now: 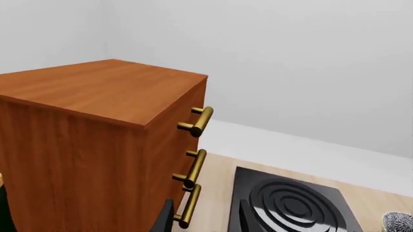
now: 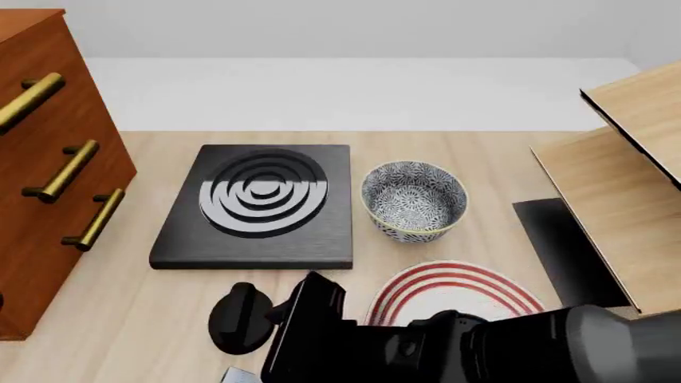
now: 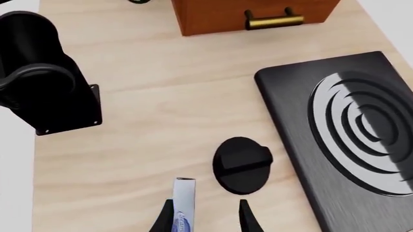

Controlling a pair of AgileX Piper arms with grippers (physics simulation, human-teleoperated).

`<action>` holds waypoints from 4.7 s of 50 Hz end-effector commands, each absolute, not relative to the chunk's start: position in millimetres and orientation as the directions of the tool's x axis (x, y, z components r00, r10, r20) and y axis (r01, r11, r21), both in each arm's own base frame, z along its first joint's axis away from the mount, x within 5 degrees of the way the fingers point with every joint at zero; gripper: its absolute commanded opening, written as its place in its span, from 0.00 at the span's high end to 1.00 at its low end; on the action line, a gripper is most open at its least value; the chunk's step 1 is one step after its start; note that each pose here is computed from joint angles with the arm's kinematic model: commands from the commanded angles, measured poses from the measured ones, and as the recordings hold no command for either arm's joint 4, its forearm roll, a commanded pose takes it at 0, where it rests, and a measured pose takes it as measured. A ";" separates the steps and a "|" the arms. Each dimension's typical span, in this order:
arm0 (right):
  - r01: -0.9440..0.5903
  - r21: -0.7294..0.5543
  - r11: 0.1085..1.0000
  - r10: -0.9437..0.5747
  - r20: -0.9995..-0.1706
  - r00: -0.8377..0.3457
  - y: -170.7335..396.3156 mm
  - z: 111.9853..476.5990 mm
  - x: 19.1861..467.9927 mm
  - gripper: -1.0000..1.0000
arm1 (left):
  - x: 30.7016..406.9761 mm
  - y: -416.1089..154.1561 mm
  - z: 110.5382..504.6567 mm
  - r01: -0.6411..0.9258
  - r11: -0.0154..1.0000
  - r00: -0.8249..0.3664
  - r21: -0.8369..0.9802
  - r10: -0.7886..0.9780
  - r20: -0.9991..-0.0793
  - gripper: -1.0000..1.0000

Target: Pick up the cream cheese and put it in the bowl.

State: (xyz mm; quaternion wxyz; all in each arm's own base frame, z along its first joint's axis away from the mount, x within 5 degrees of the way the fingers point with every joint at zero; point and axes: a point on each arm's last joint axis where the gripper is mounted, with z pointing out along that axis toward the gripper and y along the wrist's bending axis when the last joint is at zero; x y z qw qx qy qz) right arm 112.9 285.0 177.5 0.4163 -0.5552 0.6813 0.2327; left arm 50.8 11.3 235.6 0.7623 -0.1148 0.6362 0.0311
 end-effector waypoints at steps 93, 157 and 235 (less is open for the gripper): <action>-0.956 -0.064 0.286 -0.574 -0.810 -0.117 308.3 137.1 108.0 0.00 | 52.8 9.3 228.2 -0.151 0.977 0.163 -0.147 -0.122 -0.979 0.00; -0.948 -0.026 0.316 -0.574 -0.801 -0.170 301.2 141.6 106.9 1.00 | 53.1 8.5 227.6 -0.138 0.982 0.158 -0.132 -0.109 -0.981 0.00; -0.689 -0.154 0.708 -0.453 -0.847 -0.277 209.1 320.1 258.4 1.00 | 52.3 8.2 231.4 -0.135 0.983 0.165 -0.127 -0.104 -0.981 0.00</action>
